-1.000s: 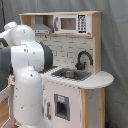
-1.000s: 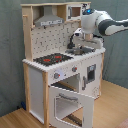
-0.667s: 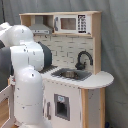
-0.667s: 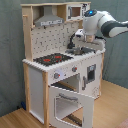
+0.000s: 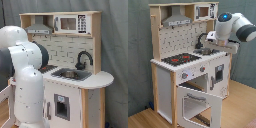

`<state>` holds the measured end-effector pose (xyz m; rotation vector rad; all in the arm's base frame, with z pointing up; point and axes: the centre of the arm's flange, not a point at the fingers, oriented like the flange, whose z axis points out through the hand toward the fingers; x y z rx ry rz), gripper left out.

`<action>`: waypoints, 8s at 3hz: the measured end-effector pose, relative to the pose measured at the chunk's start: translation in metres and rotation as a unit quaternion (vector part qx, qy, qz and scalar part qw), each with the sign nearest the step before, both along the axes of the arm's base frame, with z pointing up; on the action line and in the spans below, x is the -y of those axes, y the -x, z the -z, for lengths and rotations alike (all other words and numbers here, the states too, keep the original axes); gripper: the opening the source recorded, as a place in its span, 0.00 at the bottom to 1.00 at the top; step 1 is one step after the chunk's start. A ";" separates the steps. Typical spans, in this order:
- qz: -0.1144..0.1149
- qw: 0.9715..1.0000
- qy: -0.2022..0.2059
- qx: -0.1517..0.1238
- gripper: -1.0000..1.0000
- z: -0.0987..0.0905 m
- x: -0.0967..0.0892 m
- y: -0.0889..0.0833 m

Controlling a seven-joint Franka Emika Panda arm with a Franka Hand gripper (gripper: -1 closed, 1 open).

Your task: Play with the kitchen

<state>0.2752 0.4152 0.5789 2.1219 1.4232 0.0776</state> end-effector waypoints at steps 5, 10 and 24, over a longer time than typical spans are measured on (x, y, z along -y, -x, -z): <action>-0.136 0.970 0.133 0.153 1.00 0.084 -0.103 0.167; -0.228 0.888 0.214 0.337 1.00 0.157 -0.204 0.223; -0.070 0.758 -0.242 0.601 1.00 0.356 -0.196 0.192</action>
